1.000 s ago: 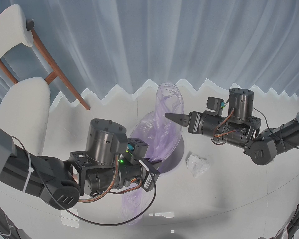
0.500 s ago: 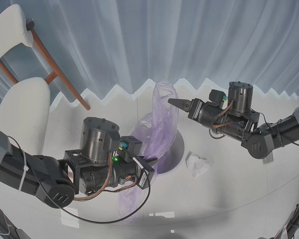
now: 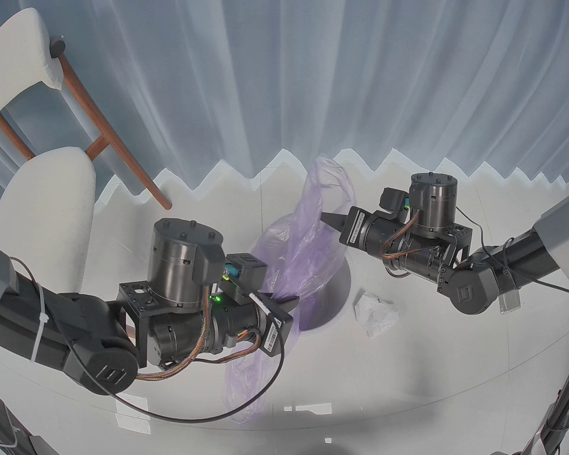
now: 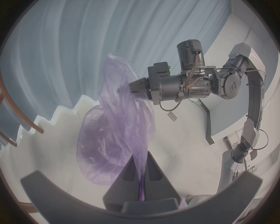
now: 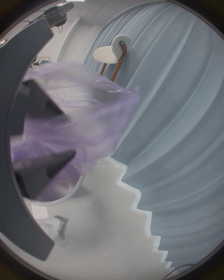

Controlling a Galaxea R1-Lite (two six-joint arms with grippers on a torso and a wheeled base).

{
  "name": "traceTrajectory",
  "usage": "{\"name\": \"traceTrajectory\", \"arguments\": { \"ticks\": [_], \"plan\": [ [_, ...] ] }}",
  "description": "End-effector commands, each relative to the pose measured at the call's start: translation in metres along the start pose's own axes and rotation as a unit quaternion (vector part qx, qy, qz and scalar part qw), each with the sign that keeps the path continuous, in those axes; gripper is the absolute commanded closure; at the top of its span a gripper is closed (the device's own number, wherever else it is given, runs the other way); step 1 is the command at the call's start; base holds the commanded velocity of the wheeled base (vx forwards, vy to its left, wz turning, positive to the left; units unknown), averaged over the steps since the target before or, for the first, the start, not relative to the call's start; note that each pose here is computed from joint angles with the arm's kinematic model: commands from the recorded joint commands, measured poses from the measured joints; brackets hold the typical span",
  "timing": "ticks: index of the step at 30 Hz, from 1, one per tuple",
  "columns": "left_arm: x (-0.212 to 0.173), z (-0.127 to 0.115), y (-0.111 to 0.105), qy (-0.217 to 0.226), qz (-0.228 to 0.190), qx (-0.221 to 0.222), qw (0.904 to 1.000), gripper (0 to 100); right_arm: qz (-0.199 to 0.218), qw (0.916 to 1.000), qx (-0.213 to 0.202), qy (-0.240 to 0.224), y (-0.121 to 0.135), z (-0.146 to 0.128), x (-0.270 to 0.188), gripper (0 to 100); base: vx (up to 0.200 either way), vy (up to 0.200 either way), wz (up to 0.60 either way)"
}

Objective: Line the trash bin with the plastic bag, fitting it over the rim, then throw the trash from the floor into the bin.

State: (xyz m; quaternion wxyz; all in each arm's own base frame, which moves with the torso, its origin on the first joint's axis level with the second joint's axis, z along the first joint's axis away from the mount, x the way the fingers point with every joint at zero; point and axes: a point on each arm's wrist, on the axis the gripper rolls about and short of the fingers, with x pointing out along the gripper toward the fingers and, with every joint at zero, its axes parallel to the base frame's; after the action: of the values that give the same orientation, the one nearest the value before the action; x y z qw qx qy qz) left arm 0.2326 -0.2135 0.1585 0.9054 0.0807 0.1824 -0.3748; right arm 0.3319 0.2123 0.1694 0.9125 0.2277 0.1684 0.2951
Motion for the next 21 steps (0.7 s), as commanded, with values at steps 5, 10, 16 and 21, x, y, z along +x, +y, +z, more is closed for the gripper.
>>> {"name": "traceTrajectory", "arguments": {
  "ticks": [5,10,16,21],
  "plan": [
    [-0.001,0.001,0.001,-0.002,0.005,-0.006,1.0000,100,0.007,0.9998,-0.018,-0.007,0.006,0.004,-0.002,100,0.000,0.000,0.00],
    [-0.001,-0.002,0.019,0.001,0.027,-0.021,0.9994,0,-0.002,0.9949,-0.100,-0.013,-0.006,0.011,-0.004,100,0.000,0.000,0.00],
    [-0.001,0.027,0.033,-0.059,0.043,-0.098,0.9925,0,0.018,0.9935,-0.113,-0.005,-0.012,0.016,-0.011,100,0.000,0.000,0.00],
    [-0.012,0.026,0.044,-0.063,0.054,-0.122,0.9891,0,0.015,0.9935,-0.112,-0.004,-0.015,0.017,-0.011,100,0.000,0.000,0.00]
  ]
}}
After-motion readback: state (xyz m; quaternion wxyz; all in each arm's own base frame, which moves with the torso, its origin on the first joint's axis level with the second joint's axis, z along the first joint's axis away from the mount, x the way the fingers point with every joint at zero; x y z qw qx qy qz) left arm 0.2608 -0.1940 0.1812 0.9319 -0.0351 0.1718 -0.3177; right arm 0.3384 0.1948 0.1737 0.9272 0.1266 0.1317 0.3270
